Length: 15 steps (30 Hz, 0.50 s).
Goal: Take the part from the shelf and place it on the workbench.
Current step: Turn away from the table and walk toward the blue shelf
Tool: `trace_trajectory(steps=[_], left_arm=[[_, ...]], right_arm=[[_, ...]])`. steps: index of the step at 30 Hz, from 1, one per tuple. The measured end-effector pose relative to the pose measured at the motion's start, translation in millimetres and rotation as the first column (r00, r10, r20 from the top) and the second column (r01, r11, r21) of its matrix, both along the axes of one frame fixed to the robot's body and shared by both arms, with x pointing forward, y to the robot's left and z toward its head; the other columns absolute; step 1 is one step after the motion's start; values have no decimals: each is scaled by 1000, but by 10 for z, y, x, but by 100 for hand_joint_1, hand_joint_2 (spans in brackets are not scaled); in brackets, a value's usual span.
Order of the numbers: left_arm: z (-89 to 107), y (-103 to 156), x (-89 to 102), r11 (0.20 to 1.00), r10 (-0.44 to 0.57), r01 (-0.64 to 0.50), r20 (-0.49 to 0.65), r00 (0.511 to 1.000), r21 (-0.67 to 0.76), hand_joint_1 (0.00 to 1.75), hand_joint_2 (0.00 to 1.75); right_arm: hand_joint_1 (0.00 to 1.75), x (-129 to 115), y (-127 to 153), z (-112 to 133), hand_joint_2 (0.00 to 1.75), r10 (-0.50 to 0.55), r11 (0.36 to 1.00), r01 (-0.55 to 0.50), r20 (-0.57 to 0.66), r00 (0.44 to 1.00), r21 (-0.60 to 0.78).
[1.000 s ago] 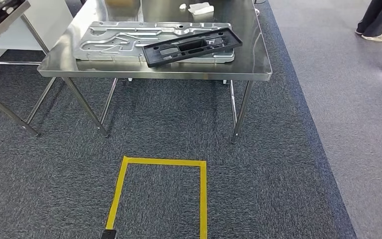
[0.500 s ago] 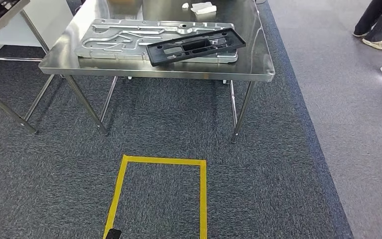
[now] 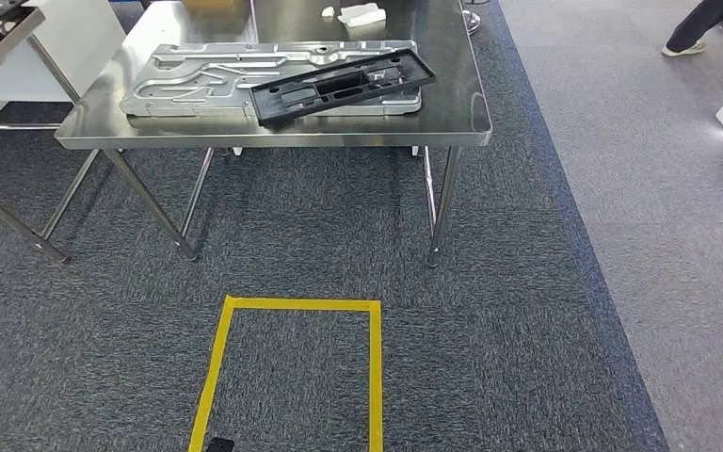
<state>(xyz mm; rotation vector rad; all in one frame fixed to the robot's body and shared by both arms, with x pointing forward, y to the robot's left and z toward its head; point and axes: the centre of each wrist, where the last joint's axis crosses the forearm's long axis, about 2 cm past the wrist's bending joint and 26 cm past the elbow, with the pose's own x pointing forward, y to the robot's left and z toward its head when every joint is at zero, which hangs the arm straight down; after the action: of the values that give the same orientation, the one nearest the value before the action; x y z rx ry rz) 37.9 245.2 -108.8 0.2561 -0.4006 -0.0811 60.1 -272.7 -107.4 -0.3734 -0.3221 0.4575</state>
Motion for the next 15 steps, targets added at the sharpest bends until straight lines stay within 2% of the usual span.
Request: trace_trajectory(steps=[15], left_arm=[[-1, -2, -2, 999, -37, 37, 0, 999, -9, 0, 0]], right_arm=[[0, 64, -2, 8, 0, -12, 1000, 12, 5, 1000, 21]])
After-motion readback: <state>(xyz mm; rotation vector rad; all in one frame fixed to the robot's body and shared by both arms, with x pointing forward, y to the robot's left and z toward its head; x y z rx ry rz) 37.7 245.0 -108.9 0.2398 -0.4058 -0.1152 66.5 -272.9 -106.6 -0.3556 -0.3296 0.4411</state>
